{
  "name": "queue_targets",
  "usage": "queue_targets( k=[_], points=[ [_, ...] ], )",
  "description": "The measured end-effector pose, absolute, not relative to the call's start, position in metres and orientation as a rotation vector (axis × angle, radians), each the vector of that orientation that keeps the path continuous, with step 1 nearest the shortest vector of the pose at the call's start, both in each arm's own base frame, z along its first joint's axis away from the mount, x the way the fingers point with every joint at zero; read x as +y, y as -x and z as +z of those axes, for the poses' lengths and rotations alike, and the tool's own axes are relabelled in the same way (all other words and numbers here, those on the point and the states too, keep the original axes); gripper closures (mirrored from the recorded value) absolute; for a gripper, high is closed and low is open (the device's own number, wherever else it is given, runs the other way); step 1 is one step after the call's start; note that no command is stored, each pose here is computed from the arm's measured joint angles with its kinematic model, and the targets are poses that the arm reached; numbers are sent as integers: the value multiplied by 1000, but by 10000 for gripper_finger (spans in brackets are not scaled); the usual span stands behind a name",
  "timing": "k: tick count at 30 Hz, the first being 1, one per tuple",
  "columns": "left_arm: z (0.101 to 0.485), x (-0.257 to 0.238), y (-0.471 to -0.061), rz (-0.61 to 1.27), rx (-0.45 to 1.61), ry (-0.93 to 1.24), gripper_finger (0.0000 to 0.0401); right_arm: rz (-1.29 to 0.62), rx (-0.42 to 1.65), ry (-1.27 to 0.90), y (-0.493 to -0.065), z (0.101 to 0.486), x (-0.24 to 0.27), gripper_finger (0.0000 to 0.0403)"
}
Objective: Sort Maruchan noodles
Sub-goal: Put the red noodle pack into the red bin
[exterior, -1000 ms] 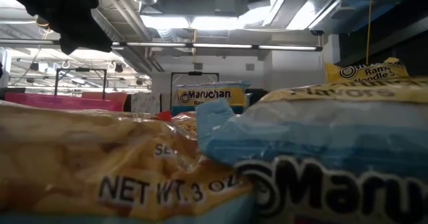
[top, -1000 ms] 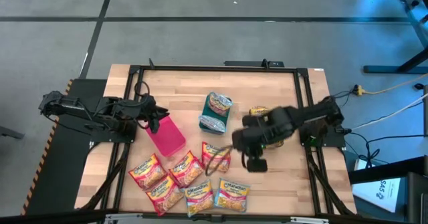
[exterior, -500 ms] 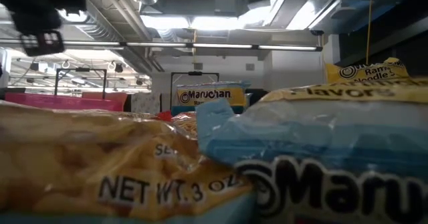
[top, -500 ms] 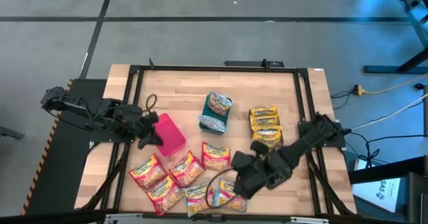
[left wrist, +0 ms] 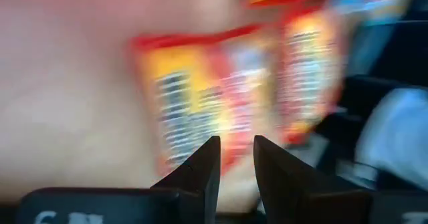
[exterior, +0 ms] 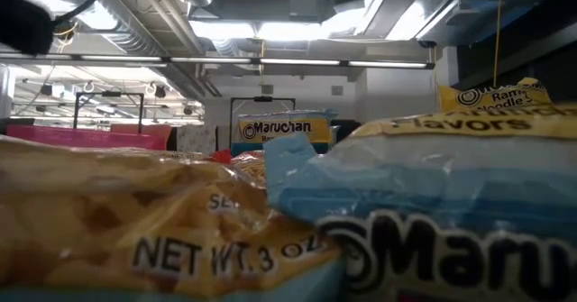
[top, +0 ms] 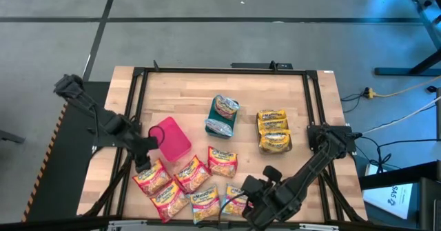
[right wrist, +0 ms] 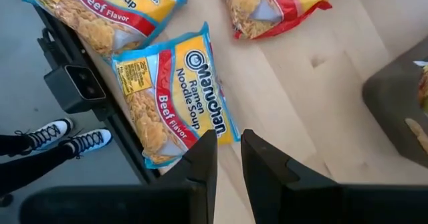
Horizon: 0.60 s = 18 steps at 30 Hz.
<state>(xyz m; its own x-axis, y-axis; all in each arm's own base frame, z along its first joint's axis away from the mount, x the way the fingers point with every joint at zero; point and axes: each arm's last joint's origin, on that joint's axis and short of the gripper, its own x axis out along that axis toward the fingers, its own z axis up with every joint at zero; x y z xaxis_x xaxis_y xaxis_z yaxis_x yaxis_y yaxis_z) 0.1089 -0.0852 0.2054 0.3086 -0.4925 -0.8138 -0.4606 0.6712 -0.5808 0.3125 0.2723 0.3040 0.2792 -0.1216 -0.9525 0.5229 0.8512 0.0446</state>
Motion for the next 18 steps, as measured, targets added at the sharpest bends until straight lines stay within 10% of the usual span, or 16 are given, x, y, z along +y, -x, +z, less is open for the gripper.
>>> queue_targets(
  k=[18],
  points=[
    [172,-108,-122,157,1415,702,316,-472,1172,-420,-316,304,272,336]
  ],
)
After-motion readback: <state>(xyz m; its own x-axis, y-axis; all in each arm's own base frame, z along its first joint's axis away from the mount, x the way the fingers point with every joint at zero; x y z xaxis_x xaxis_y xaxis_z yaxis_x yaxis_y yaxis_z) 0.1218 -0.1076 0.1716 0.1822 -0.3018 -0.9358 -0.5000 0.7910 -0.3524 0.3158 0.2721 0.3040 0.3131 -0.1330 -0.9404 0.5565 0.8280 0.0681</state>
